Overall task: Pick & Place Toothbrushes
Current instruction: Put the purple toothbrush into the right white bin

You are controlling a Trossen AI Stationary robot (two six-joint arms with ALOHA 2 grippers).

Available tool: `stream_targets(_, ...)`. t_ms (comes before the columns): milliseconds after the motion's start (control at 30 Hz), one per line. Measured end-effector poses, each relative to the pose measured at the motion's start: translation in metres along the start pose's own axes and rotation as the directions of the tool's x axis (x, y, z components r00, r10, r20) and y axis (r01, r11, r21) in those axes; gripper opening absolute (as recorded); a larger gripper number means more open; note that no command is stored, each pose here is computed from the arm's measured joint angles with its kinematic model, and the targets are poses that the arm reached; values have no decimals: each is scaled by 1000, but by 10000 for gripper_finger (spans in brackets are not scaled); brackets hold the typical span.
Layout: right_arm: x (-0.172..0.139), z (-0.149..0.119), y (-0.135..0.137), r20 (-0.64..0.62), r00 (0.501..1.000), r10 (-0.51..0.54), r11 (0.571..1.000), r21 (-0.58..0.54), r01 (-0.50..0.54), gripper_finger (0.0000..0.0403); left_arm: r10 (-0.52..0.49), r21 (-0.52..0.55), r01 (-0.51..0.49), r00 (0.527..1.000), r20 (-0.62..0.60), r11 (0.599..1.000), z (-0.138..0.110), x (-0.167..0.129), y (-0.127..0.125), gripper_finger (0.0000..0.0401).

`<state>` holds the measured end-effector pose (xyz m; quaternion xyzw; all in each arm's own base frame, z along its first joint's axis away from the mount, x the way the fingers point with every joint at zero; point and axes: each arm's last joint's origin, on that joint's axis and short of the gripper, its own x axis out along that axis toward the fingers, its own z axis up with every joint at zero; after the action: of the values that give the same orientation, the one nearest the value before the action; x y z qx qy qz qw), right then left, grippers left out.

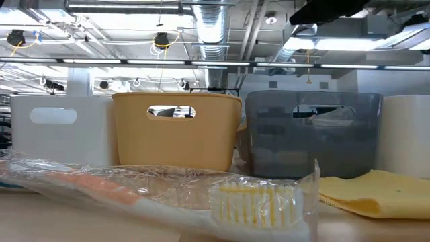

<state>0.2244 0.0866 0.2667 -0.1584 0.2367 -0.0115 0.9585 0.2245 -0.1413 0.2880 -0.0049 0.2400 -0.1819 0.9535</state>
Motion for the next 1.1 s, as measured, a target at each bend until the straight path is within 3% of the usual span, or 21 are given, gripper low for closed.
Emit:
stream_targets(200, 5, 2, -1, 21, 1000, -10, 998, -55, 11, 0, 150, 27, -151, 988, 26, 988, -2, -2, -5, 3)
stream_targets(367, 5, 3, -4, 26, 1000, -7, 1000, -24, 8, 0, 295, 136, -306, 951, 94, 942, 1, -4, -9, 3)
stream_targets(467, 5, 4, -2, 45, 998, 45, 999, -10, -44, 0, 300, 205, -332, 938, 171, 921, 8, -5, -11, 3)
stream_targets(600, 5, 6, 0, 68, 995, 69, 997, 28, -71, 0, 255, 263, -312, 940, 228, 913, 16, -5, -8, 3)
stream_targets(833, 0, 7, 9, 81, 991, 104, 993, 56, -108, 0, 38, 301, -148, 939, 343, 942, 10, 2, 6, 3)
stream_targets(1000, -3, 8, 14, 86, 990, 113, 993, 33, -117, 0, 9, 137, -74, 904, 427, 988, -6, -13, 21, 3)
stream_targets(1100, -2, 8, 14, 84, 990, 113, 993, 7, -114, 0, 63, -23, -58, 898, 436, 998, -24, -24, 20, 2)
